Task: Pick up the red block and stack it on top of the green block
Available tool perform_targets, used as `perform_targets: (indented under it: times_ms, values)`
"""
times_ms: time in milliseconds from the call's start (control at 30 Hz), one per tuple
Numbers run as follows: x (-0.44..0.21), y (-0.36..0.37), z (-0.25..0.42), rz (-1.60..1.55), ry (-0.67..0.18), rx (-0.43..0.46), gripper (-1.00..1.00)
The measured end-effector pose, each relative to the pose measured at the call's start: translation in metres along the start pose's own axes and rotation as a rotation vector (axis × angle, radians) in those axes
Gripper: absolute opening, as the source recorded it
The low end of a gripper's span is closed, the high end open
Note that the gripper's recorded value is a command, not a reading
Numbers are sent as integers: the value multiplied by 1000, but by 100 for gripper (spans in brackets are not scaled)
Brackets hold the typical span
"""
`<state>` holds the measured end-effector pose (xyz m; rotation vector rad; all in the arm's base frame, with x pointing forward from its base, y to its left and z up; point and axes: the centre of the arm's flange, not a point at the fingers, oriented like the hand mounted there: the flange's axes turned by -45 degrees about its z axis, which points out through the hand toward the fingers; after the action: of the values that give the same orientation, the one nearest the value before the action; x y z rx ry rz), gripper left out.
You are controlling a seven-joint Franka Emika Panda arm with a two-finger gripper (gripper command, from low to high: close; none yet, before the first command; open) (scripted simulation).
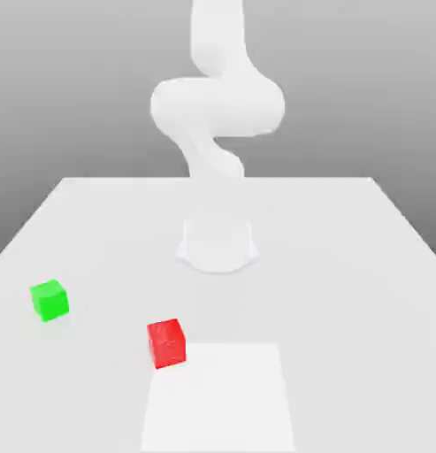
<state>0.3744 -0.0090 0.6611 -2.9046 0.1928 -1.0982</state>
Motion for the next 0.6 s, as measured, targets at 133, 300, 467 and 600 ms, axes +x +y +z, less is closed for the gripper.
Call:
perform_targets:
  times_ms: [133,300,467,600]
  values:
    - [-36,23,99,216,-141,-56,0]
    - [-107,55,200,486,-304,-153,0]
    - [-203,85,271,758,-454,-284,0]
    - [-287,104,302,961,-560,-406,0]
